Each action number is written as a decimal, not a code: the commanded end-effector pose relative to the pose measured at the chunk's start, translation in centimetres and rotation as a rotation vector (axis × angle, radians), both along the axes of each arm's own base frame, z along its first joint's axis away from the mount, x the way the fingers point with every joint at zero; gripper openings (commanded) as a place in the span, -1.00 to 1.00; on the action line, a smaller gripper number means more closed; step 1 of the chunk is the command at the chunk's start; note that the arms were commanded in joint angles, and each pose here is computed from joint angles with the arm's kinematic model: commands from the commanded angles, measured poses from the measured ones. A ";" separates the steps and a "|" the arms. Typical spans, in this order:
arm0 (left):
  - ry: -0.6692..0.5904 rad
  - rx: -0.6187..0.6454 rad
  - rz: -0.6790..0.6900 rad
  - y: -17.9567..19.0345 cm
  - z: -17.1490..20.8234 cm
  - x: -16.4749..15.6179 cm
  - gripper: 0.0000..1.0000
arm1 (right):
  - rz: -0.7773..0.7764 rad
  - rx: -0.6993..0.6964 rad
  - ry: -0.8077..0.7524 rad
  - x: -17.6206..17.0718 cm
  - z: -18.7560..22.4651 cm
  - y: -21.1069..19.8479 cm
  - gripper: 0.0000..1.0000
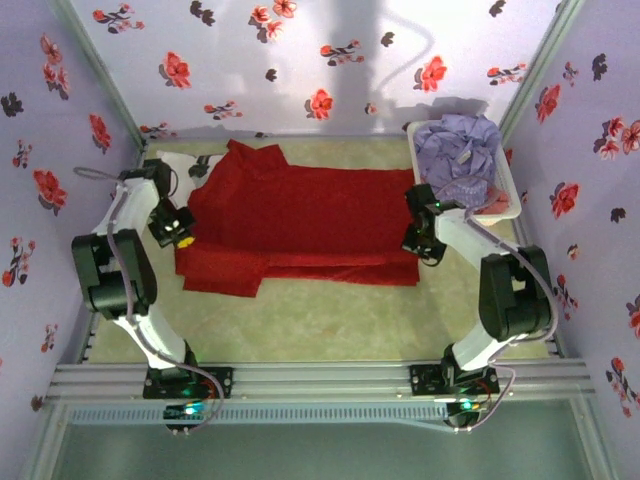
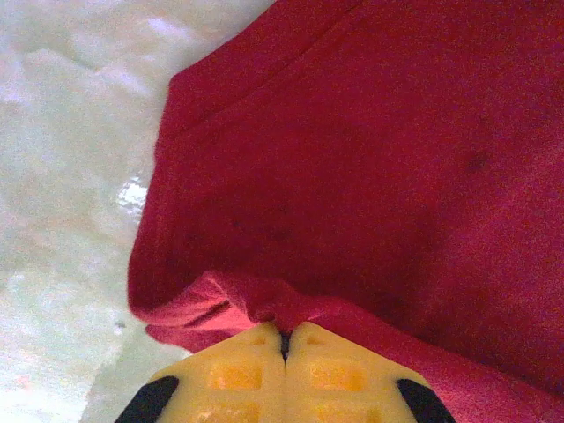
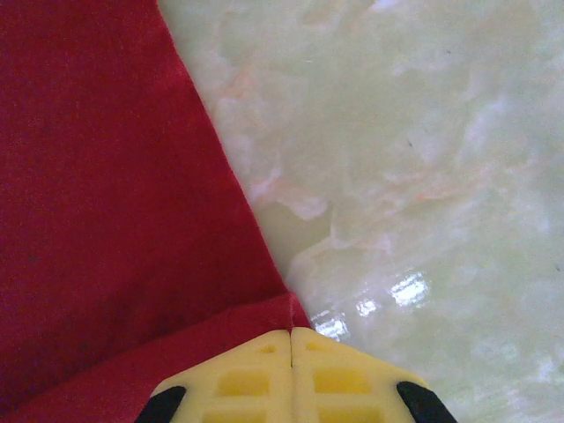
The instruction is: Fold and stack the t-shirts
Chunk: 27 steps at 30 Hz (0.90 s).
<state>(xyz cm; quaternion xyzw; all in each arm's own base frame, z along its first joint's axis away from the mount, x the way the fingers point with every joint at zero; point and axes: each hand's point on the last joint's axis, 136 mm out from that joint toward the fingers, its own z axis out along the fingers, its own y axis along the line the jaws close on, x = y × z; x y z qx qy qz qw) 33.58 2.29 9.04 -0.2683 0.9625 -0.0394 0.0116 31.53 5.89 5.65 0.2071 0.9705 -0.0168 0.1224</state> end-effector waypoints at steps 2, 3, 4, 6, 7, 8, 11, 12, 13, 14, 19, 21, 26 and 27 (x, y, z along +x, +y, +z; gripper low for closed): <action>0.034 -0.035 -0.021 0.0 -0.6 1.2 -1.00 | 0.030 -0.008 -0.025 2.1 0.7 0.1 -1.00; 0.025 -0.034 -0.013 0.2 -0.6 1.7 -1.00 | 0.029 -0.009 -0.039 2.5 1.0 0.2 -0.95; 0.012 -0.037 -0.007 0.2 -0.5 2.2 -1.00 | 0.034 -0.009 -0.051 2.8 1.3 0.2 -0.89; -0.002 -0.050 -0.001 0.3 -0.2 3.0 -0.68 | 0.042 -0.015 -0.072 3.4 2.2 0.2 -0.64; -0.005 -0.049 -0.001 0.5 0.1 3.3 -0.67 | 0.050 -0.016 -0.074 3.6 2.6 0.3 -0.55; -0.014 -0.042 -0.001 0.8 0.5 3.7 -0.66 | 0.057 -0.024 -0.076 3.8 2.9 0.3 -0.40; -0.057 -0.055 0.041 1.8 1.5 4.5 -0.38 | 0.076 -0.039 -0.074 4.0 3.7 0.1 -0.06; -0.068 -0.077 0.058 2.1 1.8 4.7 -0.19 | 0.079 -0.042 -0.076 4.1 4.1 0.1 -0.02; -0.078 -0.101 0.072 2.2 2.0 4.8 -0.12 | 0.080 -0.040 -0.083 4.0 4.5 0.1 -0.01; -0.088 -0.127 0.080 2.0 2.3 4.9 -0.10 | 0.082 -0.032 -0.087 4.0 4.8 0.2 0.00; -0.051 -0.137 0.068 1.3 2.8 1.7 0.11 | 0.054 0.073 -0.100 2.7 6.2 1.9 0.00; 0.004 -0.124 0.064 1.1 1.7 -0.9 0.11 | 0.053 0.119 -0.110 1.8 6.4 3.4 0.01; 0.103 -0.082 0.049 0.9 -0.3 -5.7 0.12 | 0.098 0.224 -0.109 -0.1 6.2 8.9 0.01; 0.116 -0.064 0.046 1.1 -0.5 -6.4 0.16 | 0.111 0.266 -0.105 -0.5 6.1 10.6 0.01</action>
